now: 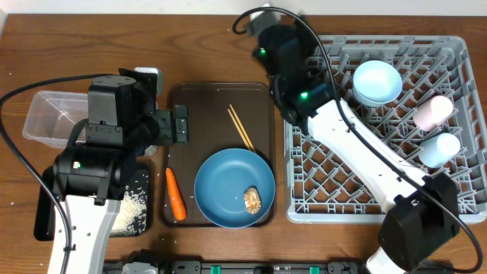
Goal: Sort waste into correct bins and load items into the dishwasher rack
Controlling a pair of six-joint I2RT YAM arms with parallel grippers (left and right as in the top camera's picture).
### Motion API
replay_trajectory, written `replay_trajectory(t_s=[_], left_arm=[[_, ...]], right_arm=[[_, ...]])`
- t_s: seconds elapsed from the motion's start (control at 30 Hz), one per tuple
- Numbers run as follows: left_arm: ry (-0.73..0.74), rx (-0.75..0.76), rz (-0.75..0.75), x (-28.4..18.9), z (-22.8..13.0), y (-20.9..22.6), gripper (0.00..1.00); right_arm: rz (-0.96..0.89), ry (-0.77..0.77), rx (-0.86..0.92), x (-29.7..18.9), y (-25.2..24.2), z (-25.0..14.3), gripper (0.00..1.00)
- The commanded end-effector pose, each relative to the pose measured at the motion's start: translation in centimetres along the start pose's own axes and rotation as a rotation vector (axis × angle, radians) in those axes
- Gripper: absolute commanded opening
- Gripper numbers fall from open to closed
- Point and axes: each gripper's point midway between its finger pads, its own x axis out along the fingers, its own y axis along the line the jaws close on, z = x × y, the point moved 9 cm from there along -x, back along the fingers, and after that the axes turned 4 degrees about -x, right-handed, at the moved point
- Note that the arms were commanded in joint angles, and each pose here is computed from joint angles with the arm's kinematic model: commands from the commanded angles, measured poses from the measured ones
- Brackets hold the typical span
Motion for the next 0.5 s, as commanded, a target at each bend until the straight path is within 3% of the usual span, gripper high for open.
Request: replay_trajectory(t_s=[0.0,0.3,0.47], left_arm=[[-0.016,-0.008,-0.008,-0.5,0.5,0.0,0.98],[-0.016,-0.007,-0.008,-0.5,0.5,0.0,0.98],[-0.016,-0.008,-0.008,-0.5,0.5,0.0,0.98]], right_arm=[[0.205,0.076,0.338,-1.4,0.4,-0.1,0.83],[0.140,0.544,0.680,-0.3,-6.8,-9.0,0.83],[0.292,0.632,1.019,0.3,-13.3,-14.3,0.66]])
